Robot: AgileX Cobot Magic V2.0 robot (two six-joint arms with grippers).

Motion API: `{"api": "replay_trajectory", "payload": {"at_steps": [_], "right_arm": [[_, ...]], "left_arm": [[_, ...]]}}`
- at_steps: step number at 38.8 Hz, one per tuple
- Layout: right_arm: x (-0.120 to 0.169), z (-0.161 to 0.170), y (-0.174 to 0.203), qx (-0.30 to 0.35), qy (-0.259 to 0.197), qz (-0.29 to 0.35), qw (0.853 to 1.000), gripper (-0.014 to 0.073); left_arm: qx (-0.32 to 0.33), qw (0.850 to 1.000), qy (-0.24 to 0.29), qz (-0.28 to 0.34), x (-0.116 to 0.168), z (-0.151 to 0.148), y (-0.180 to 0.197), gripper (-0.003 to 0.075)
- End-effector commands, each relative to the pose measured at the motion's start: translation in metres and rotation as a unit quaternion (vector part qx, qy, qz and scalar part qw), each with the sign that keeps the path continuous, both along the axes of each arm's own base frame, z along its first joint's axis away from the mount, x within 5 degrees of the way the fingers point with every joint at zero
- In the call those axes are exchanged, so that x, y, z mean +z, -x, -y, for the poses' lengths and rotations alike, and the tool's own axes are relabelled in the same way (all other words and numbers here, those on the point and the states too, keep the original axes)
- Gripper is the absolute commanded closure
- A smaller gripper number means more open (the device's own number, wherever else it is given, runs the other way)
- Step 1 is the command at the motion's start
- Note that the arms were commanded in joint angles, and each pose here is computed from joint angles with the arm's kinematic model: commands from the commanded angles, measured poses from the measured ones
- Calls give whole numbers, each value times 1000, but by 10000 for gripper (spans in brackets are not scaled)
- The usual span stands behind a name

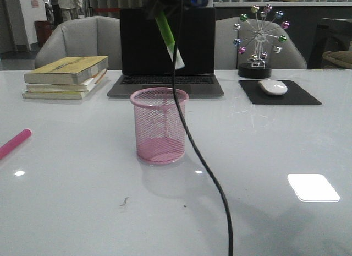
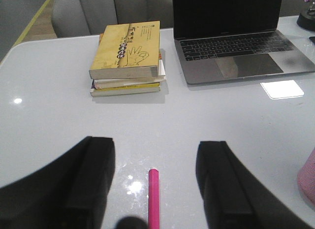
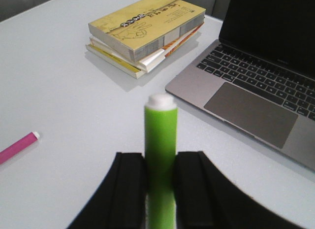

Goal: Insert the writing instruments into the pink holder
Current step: 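Lower the green marker into the pink holder and open the right gripper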

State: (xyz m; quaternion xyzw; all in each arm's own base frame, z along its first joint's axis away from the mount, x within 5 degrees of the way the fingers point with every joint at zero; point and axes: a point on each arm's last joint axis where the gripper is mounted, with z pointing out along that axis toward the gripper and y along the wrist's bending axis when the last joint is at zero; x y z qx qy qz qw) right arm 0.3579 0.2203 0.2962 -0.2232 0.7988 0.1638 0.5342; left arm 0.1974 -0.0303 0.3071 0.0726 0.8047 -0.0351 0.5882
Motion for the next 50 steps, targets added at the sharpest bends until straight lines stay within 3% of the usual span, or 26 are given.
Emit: {"api": "replay_trajectory", "payload": {"at_steps": [1,6,17,34,38,44,50], "right_arm": [[28,4,8,-27,-43,84,995,538],[15,-1,15,-35,-48,108,992,538],[-14,-14,14,-29,-35,88,995,538],[-19,-16,14,-23,-27,73,997,526],[-19,-16,14,-23,-27,73,997,422],[-19,-16,14,-24,-28,74,997,148],[-19,-16,15,-17,-18,78,997,126]], "left_arm": [[-4,998,13,63,21,1,-2,283],[-4,998,13,63,21,1,-2,283],[-4,998,13,63,21,1,-2,283],[-4,998,13,63,21,1,-2,283],[-4,998,13,63,21,1,-2,283],[-4,998,13,63,21,1,-2,283],[-5,998,8,64,21,1,-2,283]]}}
